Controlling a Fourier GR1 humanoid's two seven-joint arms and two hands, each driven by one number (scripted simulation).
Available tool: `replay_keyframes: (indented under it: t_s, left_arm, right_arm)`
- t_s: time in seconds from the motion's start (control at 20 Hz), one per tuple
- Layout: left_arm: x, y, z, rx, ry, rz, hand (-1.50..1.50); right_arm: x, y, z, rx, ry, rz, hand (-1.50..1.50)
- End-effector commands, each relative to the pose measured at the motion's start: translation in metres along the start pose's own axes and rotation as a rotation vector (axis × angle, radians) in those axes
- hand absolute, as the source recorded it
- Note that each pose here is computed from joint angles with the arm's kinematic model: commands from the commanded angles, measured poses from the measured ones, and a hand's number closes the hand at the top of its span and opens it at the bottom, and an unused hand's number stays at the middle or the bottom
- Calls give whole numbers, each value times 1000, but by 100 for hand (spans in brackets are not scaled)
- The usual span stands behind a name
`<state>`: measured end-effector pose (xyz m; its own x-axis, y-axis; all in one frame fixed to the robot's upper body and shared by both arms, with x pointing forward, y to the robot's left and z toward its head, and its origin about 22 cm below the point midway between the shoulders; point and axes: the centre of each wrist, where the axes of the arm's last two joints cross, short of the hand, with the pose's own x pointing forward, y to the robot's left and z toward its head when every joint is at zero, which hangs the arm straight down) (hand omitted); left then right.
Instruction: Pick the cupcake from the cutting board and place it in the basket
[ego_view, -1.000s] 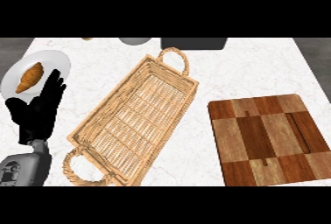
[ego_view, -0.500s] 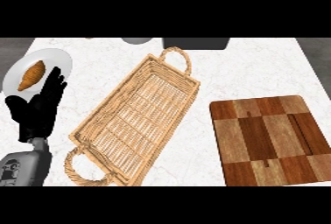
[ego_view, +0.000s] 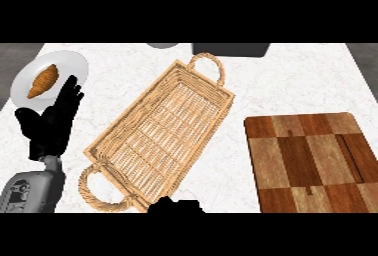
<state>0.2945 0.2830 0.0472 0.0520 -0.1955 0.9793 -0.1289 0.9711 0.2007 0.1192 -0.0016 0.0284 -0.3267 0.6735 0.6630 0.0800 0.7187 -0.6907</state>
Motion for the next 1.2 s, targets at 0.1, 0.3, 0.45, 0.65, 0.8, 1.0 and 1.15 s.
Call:
replay_keyframes:
  t_s: [0.1,0.3,0.45,0.65,0.8,1.0,1.15]
  left_arm:
    - [4,0,-6,-11,-18,-8,0]
    - [-3,-6,-6,-27,-11,-11,0]
    - [11,-18,-8,-54,-12,-4,0]
    - [11,-27,-8,-40,-13,-1,0]
    - [10,-6,-10,-20,-7,-13,0]
    - [5,-6,-7,-22,16,7,0]
    - [11,-18,-11,-34,9,3,0]
  right_arm:
    - [19,-22,-68,-68,223,-61,150]
    - [29,-29,-105,-87,255,-70,150]
    - [31,-30,-140,-85,306,-77,150]
    - [47,-37,-171,-65,309,-139,150]
    - [3,-22,-185,-72,101,421,150]
    - [50,-9,-201,-95,-41,541,150]
    - [57,-10,-219,-105,-71,654,150]
